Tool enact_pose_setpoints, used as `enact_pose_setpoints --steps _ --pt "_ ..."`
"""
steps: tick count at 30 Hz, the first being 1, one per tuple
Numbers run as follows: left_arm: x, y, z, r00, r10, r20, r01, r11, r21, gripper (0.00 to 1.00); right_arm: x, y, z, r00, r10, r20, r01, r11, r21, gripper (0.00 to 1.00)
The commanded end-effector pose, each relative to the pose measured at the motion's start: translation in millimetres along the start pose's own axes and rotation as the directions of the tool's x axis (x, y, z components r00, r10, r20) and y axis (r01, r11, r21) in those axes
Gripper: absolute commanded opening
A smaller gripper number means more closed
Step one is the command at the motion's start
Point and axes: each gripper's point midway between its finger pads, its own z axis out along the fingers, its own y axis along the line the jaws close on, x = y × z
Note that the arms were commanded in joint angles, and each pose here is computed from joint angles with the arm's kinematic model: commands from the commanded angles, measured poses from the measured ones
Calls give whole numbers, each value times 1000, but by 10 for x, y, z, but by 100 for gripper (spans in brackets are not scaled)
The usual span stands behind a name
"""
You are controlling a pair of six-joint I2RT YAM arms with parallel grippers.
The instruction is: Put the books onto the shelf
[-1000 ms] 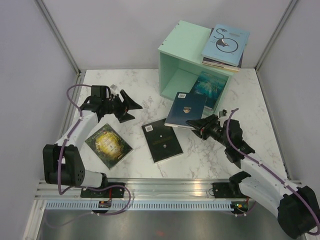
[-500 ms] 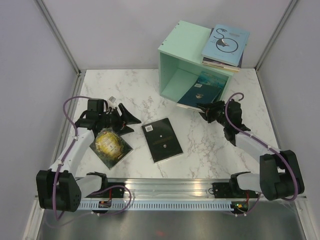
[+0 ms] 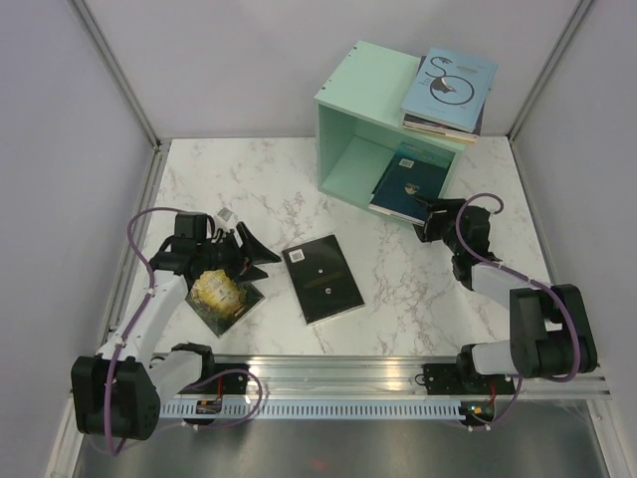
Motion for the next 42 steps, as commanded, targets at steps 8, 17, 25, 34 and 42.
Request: enact_pose_setpoints --steps 8,17,25,34,42 --pt "-3 -108 11 998 63 -20 -61 996 71 69 -143 -128 -251 992 93 86 -92 996 -11 70" --pt "-59 -89 99 997 61 -38 -58 995 84 68 6 -312 -395 999 35 22 -36 998 55 70" --pt "-101 -73 173 997 50 -54 -45 995 94 67 246 -423 -323 993 -61 -101 76 984 160 65" --pt "-80 -47 184 997 49 -59 -43 994 96 66 424 -490 -124 988 -72 -138 96 979 179 51" --pt "-73 -17 194 997 49 -60 -44 995 89 65 396 -317 157 993 -35 -117 51 989 137 28"
